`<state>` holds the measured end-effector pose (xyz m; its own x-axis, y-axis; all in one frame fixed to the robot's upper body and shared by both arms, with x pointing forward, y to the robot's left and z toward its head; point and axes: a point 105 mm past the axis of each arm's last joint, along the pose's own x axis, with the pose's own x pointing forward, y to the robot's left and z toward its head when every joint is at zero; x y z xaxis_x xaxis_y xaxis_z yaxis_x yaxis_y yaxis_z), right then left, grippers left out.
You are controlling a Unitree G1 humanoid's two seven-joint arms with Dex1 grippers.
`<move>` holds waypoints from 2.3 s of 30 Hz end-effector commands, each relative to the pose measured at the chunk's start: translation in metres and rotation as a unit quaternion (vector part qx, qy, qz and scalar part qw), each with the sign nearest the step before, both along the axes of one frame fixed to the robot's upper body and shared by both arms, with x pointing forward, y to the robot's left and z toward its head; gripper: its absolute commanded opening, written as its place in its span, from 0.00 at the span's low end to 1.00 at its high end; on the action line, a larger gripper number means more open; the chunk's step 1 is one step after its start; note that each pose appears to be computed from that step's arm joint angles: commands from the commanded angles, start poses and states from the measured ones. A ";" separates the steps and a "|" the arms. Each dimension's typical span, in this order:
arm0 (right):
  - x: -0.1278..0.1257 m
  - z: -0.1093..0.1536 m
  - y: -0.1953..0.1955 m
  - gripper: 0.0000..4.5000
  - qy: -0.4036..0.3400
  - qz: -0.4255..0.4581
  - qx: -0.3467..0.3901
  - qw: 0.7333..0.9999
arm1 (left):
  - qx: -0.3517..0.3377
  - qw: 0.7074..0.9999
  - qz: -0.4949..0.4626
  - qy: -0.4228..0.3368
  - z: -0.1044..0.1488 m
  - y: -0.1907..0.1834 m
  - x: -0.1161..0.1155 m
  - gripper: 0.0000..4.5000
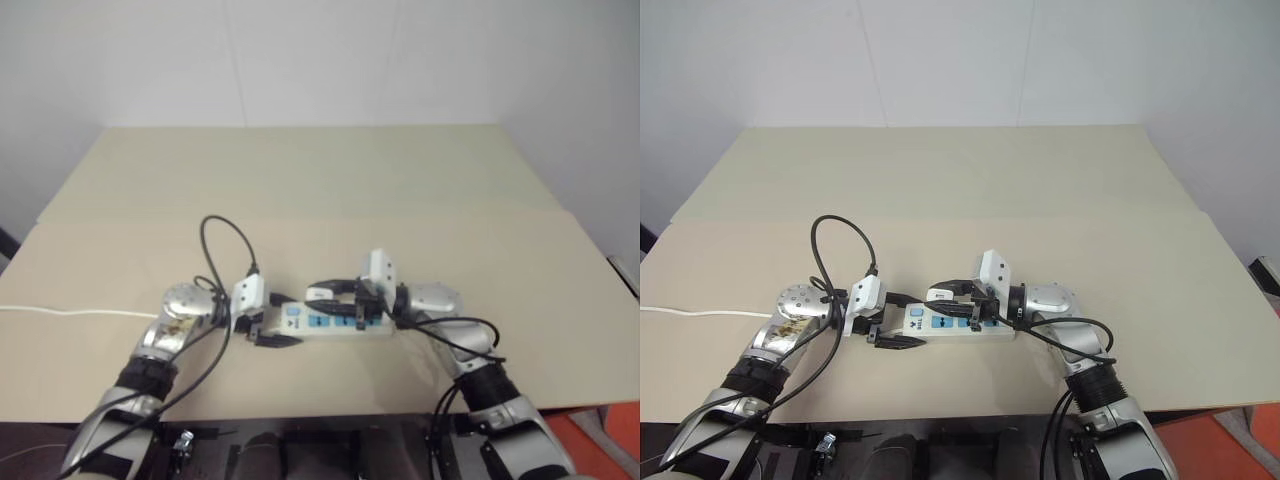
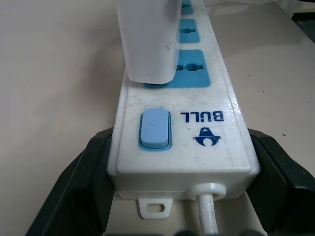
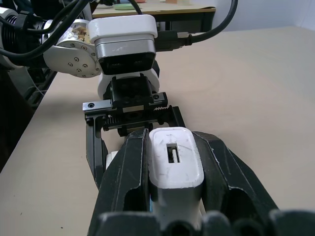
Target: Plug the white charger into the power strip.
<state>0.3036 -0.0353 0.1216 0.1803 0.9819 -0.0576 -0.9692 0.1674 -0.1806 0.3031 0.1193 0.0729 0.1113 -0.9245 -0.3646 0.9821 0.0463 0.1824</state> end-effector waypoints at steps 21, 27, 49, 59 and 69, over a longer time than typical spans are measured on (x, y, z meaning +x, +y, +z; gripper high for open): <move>0.006 -0.059 -0.027 0.25 0.066 -0.005 -0.109 0.992 | 0.024 0.999 0.022 0.005 0.001 0.020 -0.003 0.73; 0.004 -0.065 -0.029 0.25 0.071 -0.004 -0.118 0.990 | 0.024 0.999 0.024 0.005 0.001 0.020 -0.002 0.73; 0.007 -0.034 -0.011 0.25 0.028 0.021 -0.094 0.995 | 0.019 1.000 0.024 0.003 0.001 0.017 -0.002 0.73; 0.003 -0.023 -0.009 0.46 0.023 0.030 -0.081 0.996 | 0.017 1.000 0.024 0.005 0.001 0.016 -0.003 0.73; 0.003 -0.022 -0.008 0.99 0.019 0.027 -0.080 0.996 | 0.017 1.000 0.022 0.007 0.001 0.016 -0.004 0.73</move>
